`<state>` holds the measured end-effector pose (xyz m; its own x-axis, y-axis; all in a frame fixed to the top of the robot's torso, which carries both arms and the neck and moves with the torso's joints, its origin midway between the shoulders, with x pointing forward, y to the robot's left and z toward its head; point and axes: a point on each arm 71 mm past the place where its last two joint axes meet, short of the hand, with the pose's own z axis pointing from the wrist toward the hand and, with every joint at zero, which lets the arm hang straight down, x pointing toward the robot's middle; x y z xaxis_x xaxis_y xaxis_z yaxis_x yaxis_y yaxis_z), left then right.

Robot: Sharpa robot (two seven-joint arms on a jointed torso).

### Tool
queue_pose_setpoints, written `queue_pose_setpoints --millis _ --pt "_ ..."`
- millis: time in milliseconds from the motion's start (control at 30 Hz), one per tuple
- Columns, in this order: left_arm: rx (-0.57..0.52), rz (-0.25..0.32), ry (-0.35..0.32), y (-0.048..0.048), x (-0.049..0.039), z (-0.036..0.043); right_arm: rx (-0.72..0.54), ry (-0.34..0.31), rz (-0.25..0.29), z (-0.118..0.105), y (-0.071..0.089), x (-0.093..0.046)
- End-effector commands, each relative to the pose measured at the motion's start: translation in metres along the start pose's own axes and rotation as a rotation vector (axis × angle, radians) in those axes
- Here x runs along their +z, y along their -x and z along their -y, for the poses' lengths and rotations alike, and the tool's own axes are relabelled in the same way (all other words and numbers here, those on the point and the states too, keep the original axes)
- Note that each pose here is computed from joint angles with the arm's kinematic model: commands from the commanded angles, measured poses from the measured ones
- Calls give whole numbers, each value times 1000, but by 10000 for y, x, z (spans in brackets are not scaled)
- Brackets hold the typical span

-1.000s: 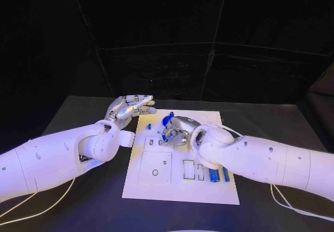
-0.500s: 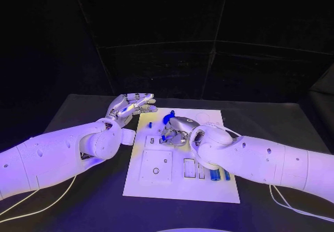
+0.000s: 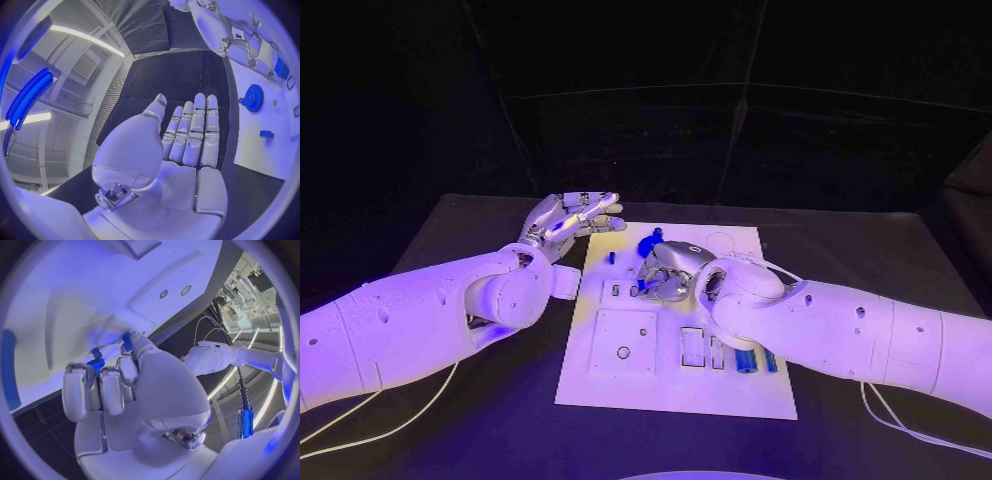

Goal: Assemble the parts on the task board

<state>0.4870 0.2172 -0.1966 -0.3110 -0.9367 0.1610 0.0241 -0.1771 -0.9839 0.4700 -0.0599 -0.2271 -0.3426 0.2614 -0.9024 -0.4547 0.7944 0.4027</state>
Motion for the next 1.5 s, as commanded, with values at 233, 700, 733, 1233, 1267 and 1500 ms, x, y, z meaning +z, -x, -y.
queue_pose_setpoints --millis 233,700,733,1233,1267,1500 --pt "-2 -12 -13 -11 6 19 -39 -19 -67 28 -83 -15" --pt "-2 -12 -11 -6 5 18 -57 -28 -77 28 -97 -25" --pt "-2 -12 -11 -6 5 18 -58 -28 -77 28 -97 -25" --pt "-3 -13 -8 -5 7 14 -53 -36 -57 28 -93 -22" --pt "-3 -13 -8 -5 7 14 -53 -36 -56 28 -92 -21" --pt "-2 -13 -5 1 8 12 -50 -41 -46 24 -89 -12"
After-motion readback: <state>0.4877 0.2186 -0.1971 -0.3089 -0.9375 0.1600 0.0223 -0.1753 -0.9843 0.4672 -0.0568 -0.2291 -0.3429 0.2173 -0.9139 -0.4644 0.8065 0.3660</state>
